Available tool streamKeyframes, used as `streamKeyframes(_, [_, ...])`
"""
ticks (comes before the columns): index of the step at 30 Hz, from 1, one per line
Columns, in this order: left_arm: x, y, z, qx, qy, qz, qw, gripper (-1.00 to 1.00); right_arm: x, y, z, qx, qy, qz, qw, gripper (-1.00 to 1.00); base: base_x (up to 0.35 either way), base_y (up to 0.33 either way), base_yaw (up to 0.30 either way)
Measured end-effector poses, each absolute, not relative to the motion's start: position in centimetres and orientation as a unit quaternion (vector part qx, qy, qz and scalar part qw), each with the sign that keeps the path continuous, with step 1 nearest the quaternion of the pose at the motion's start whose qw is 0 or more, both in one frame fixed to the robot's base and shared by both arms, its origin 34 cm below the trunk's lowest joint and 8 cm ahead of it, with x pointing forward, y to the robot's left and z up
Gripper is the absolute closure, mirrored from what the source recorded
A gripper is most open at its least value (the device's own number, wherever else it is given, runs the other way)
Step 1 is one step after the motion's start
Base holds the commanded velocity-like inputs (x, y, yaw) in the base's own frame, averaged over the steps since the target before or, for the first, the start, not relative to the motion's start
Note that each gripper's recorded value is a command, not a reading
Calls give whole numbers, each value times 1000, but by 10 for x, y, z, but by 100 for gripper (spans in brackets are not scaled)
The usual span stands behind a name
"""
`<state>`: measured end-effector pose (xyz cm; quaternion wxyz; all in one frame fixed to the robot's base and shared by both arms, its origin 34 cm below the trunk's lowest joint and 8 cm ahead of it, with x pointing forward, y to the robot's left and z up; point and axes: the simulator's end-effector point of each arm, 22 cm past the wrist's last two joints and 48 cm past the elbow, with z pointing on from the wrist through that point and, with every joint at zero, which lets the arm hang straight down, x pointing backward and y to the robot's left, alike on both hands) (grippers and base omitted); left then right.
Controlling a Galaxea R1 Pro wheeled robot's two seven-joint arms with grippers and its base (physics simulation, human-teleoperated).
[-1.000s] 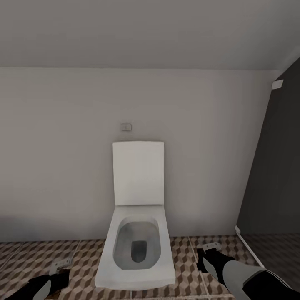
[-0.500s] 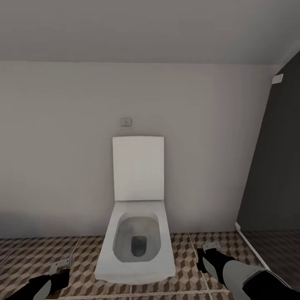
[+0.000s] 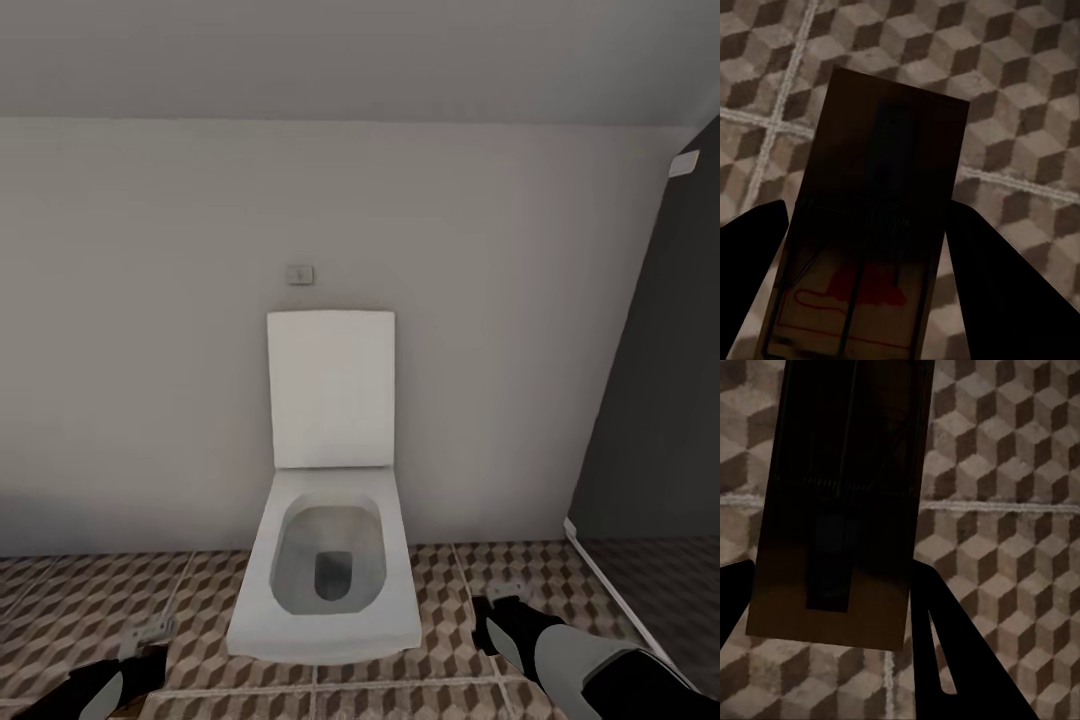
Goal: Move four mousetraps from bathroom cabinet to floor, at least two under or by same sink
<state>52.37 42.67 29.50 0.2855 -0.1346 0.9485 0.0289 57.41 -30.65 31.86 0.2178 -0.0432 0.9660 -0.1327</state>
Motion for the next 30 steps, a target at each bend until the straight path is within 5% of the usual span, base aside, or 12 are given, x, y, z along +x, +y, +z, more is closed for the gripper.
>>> streamKeyframes(30, [497, 427, 241, -131, 963, 37, 232, 100, 547, -306, 257, -53, 977, -130, 158, 100, 0, 0, 0])
